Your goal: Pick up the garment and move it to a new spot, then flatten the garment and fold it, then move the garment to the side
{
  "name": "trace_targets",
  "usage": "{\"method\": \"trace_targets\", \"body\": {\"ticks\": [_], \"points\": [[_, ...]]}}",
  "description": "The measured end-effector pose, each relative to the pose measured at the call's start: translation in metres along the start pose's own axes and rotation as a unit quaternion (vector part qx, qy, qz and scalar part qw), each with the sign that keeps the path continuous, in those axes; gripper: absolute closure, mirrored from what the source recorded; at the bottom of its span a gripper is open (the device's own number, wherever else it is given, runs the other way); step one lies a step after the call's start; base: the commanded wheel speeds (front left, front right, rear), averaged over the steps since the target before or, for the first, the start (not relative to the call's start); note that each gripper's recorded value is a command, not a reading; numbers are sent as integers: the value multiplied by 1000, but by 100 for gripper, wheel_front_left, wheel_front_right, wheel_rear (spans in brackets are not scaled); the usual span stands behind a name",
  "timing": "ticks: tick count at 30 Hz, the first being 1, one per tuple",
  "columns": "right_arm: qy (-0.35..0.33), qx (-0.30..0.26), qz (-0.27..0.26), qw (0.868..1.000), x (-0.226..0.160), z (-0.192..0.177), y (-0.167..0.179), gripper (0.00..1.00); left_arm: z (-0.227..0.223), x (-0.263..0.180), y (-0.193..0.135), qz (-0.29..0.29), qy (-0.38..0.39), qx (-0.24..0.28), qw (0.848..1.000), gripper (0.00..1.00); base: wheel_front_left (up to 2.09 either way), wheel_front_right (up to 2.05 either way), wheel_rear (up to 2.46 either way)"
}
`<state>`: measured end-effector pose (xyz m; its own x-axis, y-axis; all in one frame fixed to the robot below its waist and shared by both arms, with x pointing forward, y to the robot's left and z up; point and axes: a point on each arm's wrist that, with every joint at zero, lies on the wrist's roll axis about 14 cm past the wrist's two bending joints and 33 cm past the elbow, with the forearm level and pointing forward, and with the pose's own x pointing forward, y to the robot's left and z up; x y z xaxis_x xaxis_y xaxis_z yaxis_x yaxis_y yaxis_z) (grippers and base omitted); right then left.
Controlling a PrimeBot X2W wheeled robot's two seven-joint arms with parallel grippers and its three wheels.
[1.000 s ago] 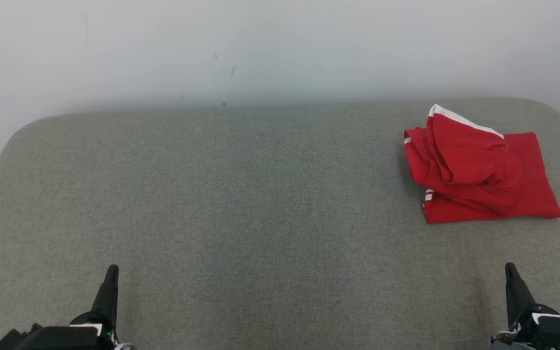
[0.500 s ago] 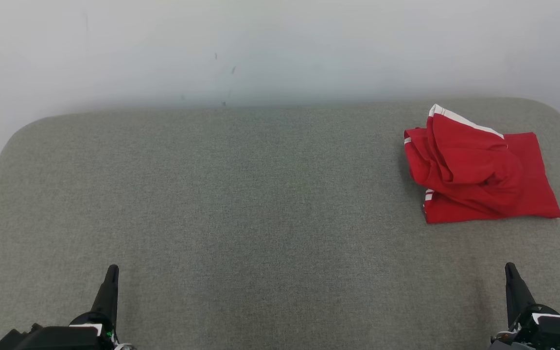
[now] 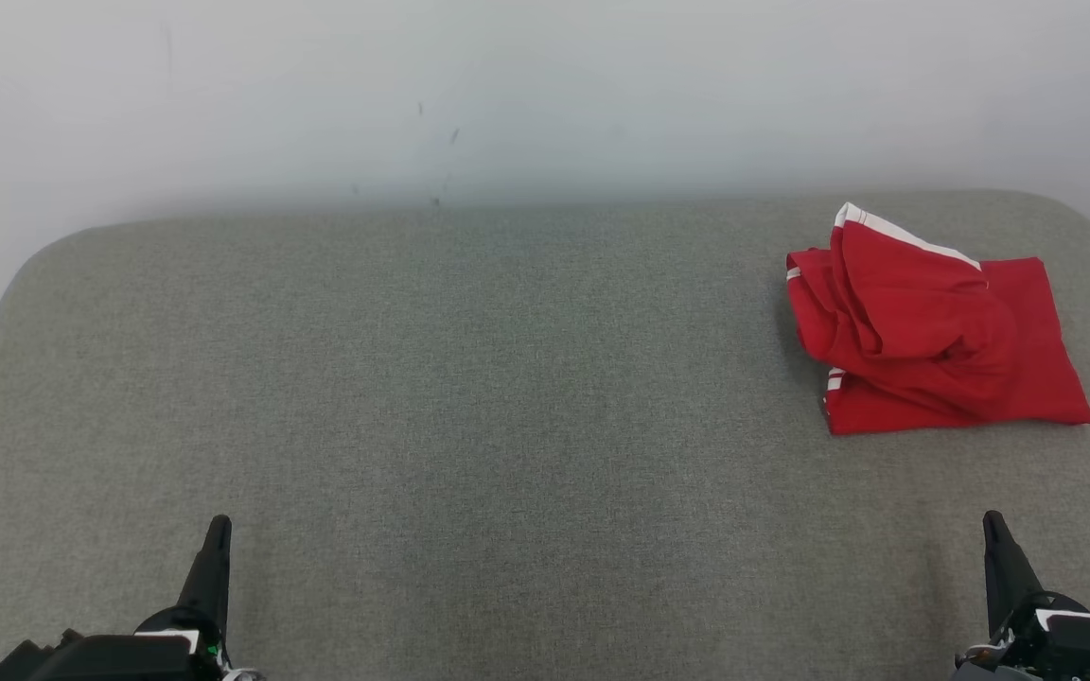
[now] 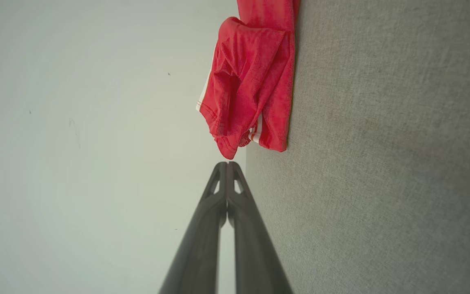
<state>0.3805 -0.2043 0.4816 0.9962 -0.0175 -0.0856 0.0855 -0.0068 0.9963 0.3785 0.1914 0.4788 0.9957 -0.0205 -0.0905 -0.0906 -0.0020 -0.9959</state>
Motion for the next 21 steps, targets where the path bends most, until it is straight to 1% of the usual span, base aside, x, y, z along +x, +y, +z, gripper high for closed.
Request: {"method": "trace_targets", "body": {"ticks": [21], "points": [[0,0,0,1000,0,0,0,100,0,0,0,0,0,0,1000,100,0,0,0]]}}
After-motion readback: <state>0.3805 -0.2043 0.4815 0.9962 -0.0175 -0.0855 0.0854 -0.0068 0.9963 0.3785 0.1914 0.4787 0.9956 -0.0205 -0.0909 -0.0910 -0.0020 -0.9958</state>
